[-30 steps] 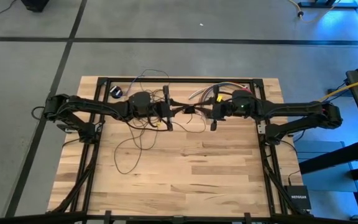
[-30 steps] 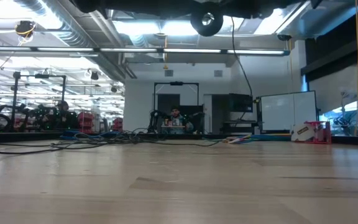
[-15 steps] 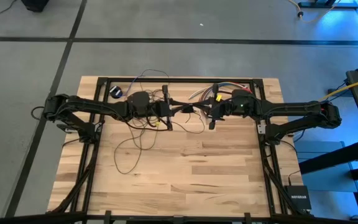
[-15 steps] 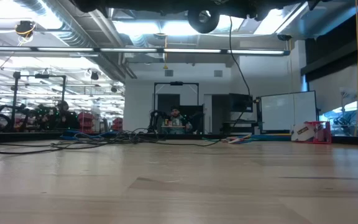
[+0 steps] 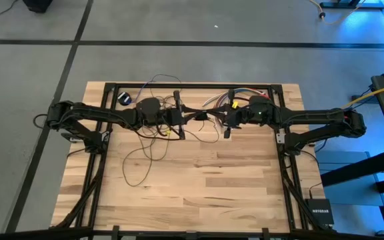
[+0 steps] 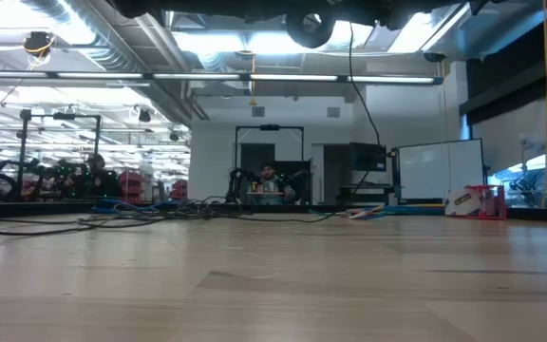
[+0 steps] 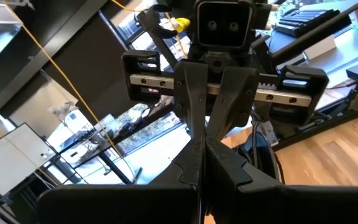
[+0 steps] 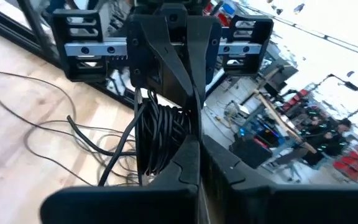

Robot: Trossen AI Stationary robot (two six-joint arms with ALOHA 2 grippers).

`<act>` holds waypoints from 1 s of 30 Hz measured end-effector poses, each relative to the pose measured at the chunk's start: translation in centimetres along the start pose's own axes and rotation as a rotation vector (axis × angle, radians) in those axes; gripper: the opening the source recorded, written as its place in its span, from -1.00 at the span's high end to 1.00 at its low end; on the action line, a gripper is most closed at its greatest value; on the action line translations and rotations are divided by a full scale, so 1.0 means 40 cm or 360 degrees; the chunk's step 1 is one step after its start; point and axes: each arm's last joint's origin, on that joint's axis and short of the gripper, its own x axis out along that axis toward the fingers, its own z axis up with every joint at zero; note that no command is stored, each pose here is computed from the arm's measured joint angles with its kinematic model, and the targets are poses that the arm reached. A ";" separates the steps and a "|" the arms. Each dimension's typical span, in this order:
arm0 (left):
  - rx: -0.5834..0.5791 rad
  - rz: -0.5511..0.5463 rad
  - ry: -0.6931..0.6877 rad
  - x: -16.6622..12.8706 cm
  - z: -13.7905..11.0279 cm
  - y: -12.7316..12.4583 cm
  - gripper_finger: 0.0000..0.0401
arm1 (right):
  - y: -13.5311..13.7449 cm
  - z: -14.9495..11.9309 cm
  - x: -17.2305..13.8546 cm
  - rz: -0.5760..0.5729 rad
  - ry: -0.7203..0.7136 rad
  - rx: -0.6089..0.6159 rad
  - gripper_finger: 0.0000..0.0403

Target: Coiling cords

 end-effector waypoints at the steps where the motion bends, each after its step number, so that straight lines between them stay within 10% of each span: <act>1: -0.0007 0.0003 -0.0005 0.000 0.001 0.001 0.97 | -0.001 0.000 0.000 -0.0026 0.0018 -0.0009 0.98; 13: -0.0205 0.0008 0.0006 0.001 -0.002 0.001 0.92 | -0.004 -0.004 0.000 -0.0109 0.0088 -0.0040 0.98; 30: -0.0214 0.0322 0.0159 -0.001 -0.006 0.016 0.16 | -0.025 -0.002 -0.003 -0.0425 0.0246 -0.0122 0.98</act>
